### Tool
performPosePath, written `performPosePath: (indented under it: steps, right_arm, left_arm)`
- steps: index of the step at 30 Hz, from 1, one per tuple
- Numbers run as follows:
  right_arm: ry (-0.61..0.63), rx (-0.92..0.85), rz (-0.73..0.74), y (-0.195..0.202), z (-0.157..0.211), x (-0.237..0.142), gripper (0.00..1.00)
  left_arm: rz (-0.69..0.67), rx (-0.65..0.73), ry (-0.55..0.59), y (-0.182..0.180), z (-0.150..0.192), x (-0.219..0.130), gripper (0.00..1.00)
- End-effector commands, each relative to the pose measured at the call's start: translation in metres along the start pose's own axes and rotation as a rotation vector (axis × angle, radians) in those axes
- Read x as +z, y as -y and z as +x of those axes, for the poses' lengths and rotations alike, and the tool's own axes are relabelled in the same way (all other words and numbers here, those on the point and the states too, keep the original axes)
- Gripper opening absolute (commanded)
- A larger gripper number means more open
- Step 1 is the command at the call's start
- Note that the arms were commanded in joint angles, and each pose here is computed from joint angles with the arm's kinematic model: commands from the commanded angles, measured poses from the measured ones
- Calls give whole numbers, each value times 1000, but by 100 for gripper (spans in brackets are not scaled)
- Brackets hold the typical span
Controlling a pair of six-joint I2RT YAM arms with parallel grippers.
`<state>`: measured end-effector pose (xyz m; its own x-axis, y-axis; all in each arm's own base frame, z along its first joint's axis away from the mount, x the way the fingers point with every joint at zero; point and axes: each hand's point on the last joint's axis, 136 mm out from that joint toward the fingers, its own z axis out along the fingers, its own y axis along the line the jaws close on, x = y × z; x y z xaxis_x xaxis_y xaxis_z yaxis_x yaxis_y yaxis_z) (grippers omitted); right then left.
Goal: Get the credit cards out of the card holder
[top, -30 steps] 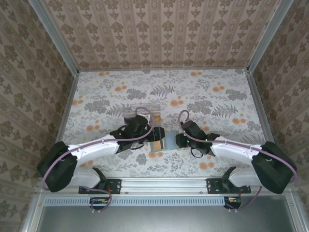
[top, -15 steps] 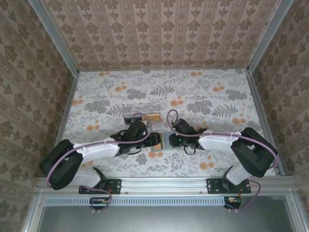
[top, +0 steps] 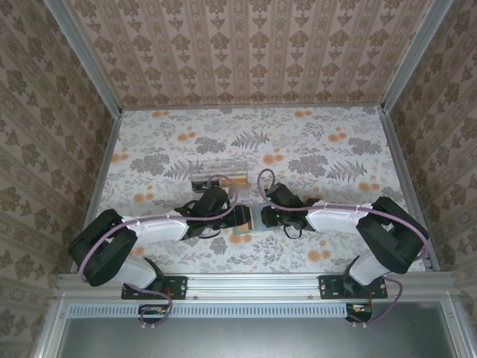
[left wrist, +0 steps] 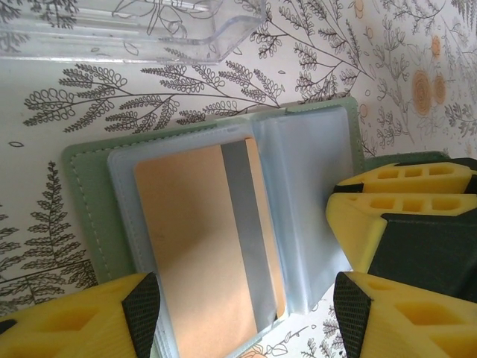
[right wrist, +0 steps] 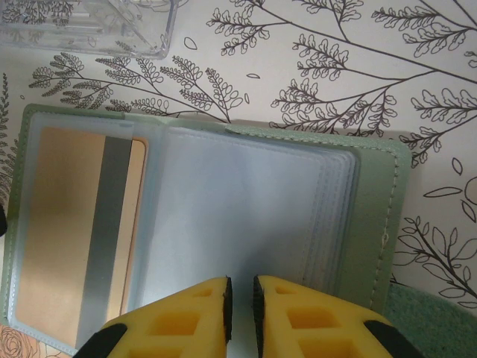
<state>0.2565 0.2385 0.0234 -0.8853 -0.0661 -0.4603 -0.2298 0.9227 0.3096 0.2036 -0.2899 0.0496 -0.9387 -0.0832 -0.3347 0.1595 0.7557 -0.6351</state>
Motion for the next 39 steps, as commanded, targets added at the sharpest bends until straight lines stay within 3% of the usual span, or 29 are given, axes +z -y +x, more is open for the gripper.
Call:
performPosePath:
  steps: [1, 17, 23, 30, 39]
  right_arm:
    - [-19, 2, 26, 5, 6, 5, 20]
    - [-28, 9, 25, 5, 8, 6, 20]
    - [37, 30, 45, 8, -5, -12, 21]
    - [46, 75, -108, -23, -15, -23, 24]
    - [-51, 203, -273, -45, -5, 4, 16]
  left_arm:
    - [9, -18, -15, -2, 2, 6, 66]
    - [24, -30, -47, 0, 10, 19, 66]
    - [12, -23, -43, -2, 10, 17, 66]
    - [9, -23, -41, -3, 10, 17, 66]
    - [13, -20, -37, -2, 9, 15, 65]
